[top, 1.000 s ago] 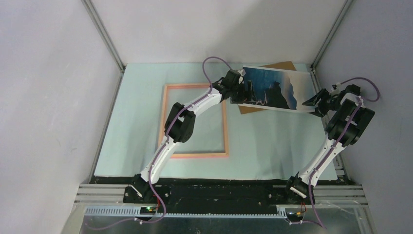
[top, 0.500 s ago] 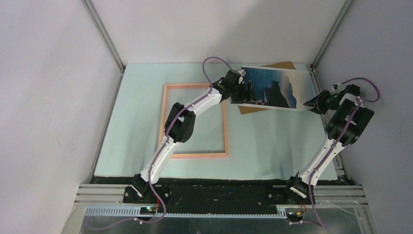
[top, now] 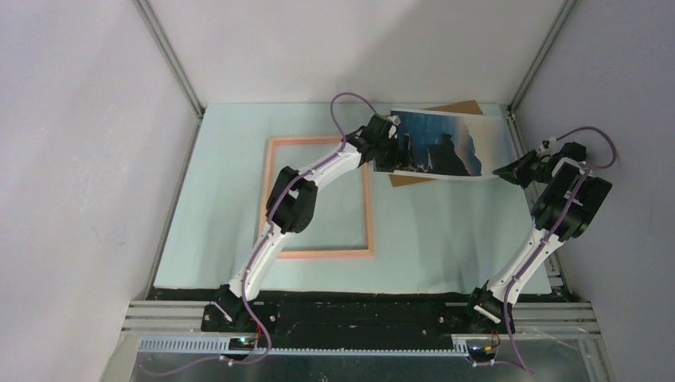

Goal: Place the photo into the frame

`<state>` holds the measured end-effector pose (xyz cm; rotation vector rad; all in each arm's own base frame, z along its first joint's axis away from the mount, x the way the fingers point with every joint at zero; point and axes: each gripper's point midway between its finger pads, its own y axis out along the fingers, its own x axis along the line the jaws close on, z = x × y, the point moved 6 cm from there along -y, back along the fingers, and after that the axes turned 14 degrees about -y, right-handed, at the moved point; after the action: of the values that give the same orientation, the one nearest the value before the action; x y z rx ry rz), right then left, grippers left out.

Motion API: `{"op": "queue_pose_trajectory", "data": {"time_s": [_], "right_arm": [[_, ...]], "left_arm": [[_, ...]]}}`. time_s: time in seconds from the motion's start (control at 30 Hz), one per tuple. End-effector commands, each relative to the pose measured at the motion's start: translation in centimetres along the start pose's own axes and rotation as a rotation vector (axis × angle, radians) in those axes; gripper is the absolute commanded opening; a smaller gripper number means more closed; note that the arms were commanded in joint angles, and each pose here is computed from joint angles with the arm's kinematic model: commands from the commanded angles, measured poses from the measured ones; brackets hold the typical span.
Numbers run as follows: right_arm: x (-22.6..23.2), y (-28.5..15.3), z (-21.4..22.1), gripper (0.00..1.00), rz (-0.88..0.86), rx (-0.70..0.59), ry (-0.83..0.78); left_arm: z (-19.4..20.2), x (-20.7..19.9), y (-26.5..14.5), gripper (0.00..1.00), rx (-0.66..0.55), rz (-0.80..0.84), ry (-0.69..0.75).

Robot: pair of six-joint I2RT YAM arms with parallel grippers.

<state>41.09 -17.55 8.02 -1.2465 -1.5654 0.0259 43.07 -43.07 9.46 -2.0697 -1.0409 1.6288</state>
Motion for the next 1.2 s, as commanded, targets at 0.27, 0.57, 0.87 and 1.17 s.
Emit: {"op": "queue_pose_trajectory", "data": {"time_s": [0.27,0.57,0.87,1.17], "right_arm": [[5.7,-5.5,-0.9,0.0,-0.141,-0.094,-0.061],[9.7,-7.9,0.0,0.0,-0.194,-0.094,-0.18],[14.9,-10.1,1.6,0.0,-0.269,-0.073,-0.333],[22.5,-13.1,3.7,0.0,-0.258,-0.064,-0.625]], "left_arm": [[-2.8,-5.7,-7.7,0.99,-0.147,0.013,0.225],[-3.5,-6.8,-12.9,1.0,-0.223,-0.02,0.421],[-1.7,-7.3,-19.8,1.0,-0.243,-0.025,0.628],[-0.3,-7.6,-24.4,1.0,-0.272,-0.014,0.704]]}}
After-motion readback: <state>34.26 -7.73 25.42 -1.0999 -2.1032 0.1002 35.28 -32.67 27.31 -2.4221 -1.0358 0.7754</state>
